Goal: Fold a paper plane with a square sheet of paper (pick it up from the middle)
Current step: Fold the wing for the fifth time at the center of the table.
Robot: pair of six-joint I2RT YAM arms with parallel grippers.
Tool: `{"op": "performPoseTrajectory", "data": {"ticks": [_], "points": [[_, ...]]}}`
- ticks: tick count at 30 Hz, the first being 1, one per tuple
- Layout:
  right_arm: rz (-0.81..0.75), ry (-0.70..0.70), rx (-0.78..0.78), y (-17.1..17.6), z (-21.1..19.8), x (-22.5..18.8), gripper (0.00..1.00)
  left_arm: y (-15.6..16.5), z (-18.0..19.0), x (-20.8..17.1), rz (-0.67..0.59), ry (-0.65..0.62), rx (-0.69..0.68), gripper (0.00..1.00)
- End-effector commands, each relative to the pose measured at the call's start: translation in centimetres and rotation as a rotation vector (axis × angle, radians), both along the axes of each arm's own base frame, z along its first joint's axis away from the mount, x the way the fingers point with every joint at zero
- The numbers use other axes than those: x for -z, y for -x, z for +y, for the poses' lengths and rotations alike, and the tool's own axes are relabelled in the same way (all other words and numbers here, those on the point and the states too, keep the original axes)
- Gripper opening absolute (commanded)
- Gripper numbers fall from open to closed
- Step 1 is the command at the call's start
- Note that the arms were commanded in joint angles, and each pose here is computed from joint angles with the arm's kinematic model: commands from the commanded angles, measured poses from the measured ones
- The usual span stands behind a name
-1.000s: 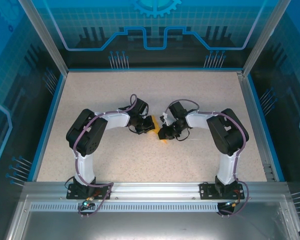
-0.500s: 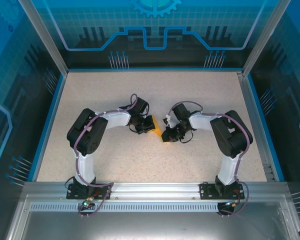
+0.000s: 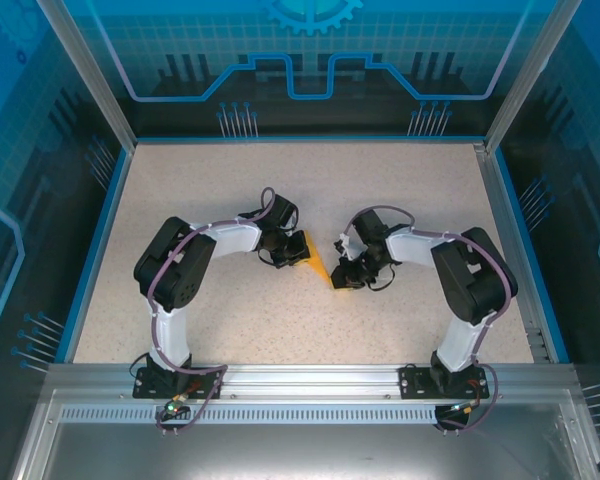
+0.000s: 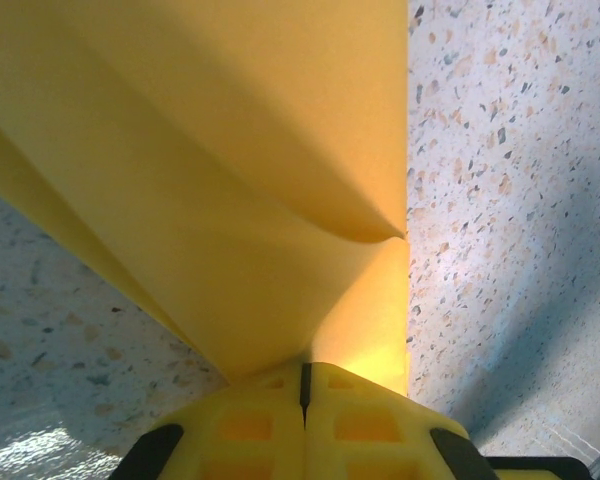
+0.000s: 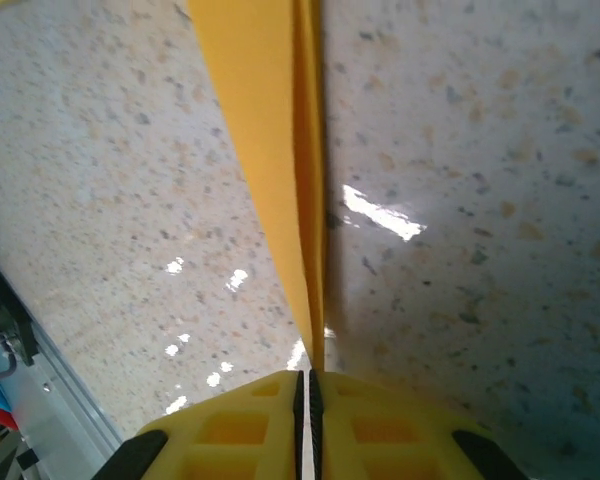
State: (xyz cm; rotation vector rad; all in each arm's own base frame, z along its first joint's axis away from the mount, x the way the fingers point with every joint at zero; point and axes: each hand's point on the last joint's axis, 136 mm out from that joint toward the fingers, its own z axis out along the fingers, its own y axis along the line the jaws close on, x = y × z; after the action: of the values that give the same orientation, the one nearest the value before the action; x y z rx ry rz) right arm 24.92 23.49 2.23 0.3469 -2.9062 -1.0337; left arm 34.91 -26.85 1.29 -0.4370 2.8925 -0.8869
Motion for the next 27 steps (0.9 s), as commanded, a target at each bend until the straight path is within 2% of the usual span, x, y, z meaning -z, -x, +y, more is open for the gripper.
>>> {"op": "performPoseTrajectory", "data": {"ticks": [1, 6, 14, 19, 27], "points": [[-0.107, -0.069, 0.022, -2.7, 1.5, -3.5, 0.13, 1.9, 2.9, 3.9, 0.098, -0.157, -0.026, 0.06], [-0.12, -0.07, 0.001, -4.4, 3.5, -3.2, 0.14, 2.0, 2.9, 3.8, 0.097, -0.155, -0.023, 0.05], [-0.063, -0.019, -0.025, -4.6, 4.7, -0.3, 0.14, 1.9, 2.8, 3.7, 0.095, -0.152, -0.018, 0.05], [-0.012, 0.036, -0.027, -3.3, 3.5, 1.5, 0.14, 2.0, 2.9, 3.8, 0.097, -0.158, -0.02, 0.06], [0.082, 0.088, -0.006, 1.5, -0.6, 3.3, 0.13, 2.0, 3.1, 3.8, 0.098, -0.167, -0.019, 0.06]]}}
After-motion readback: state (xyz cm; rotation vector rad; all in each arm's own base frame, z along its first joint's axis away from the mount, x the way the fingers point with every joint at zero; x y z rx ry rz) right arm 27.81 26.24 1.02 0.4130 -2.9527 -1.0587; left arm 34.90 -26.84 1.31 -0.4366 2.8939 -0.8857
